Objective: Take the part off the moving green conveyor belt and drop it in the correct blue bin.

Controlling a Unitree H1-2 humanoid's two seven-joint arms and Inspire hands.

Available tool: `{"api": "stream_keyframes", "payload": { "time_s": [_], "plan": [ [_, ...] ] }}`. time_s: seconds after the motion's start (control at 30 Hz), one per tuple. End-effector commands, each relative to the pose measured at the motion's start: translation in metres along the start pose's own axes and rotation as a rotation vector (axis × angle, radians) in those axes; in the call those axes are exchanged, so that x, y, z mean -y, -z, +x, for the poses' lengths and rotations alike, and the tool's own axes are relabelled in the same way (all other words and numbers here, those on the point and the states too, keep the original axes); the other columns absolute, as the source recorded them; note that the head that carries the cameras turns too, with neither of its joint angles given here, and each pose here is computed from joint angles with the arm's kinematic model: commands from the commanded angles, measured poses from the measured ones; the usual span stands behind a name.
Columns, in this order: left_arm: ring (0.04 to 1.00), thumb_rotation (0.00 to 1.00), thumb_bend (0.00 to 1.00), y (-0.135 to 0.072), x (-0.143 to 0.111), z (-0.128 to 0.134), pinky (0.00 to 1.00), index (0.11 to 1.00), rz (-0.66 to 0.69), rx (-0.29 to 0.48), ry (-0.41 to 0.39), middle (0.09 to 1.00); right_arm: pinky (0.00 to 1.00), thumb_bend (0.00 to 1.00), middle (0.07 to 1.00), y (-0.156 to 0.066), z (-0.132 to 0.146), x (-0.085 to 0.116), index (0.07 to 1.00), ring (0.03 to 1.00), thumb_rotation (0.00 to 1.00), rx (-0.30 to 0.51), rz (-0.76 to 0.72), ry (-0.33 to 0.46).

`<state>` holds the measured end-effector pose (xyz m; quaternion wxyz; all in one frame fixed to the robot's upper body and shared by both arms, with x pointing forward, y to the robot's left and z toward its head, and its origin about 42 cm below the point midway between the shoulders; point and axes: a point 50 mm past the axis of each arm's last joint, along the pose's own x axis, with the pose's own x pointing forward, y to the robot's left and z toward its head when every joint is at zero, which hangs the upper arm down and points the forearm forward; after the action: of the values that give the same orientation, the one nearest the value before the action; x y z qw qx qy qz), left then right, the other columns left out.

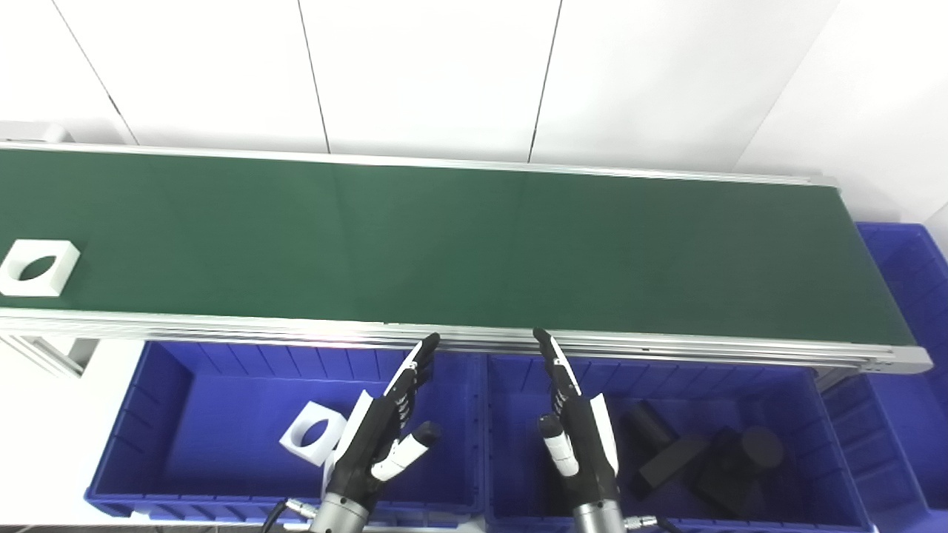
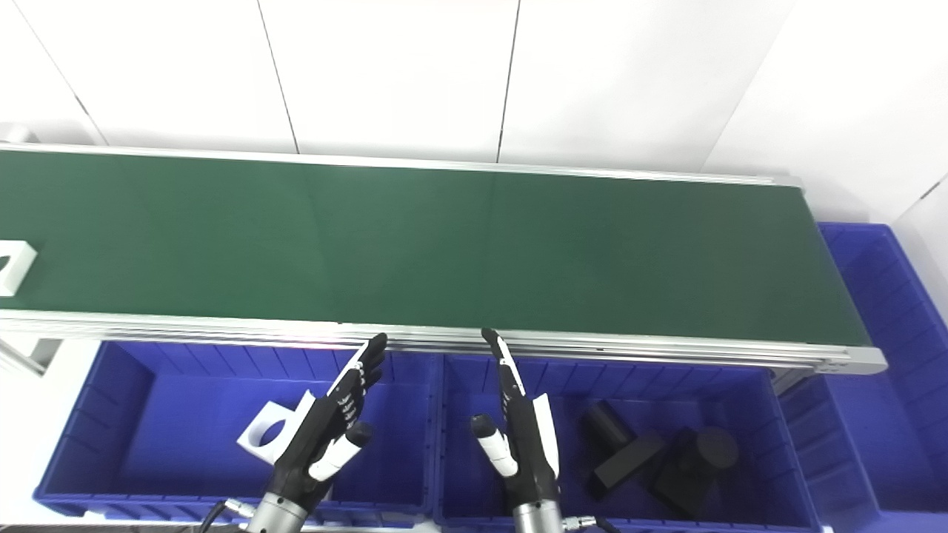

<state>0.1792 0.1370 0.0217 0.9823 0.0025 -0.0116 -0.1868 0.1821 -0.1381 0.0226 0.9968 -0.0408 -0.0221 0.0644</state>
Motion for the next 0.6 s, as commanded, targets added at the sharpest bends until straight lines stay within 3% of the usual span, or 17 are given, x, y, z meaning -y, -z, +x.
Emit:
{"api": "stream_keyframes", "payload": {
  "time_s": [0.0,0.57],
  "plan": [
    [1.000,0.84,0.87,-0.0117,0.0002,0.0095,1.00,0.960,0.020,0.078,0.003,1.000,1.00,0.92,0.987,-0.0102,0.0052,-0.0013,0.957,1.000,1.00,0.077,0.017,-0.002],
    [1.000,0.86,0.86,-0.0191,0.0023,0.0147,1.00,0.960,0.025,0.110,-0.012,0.999,1.00,0.92,0.985,-0.0087,0.0027,-0.0030,0.946,1.000,0.99,0.066,0.028,0.001]
  ]
}}
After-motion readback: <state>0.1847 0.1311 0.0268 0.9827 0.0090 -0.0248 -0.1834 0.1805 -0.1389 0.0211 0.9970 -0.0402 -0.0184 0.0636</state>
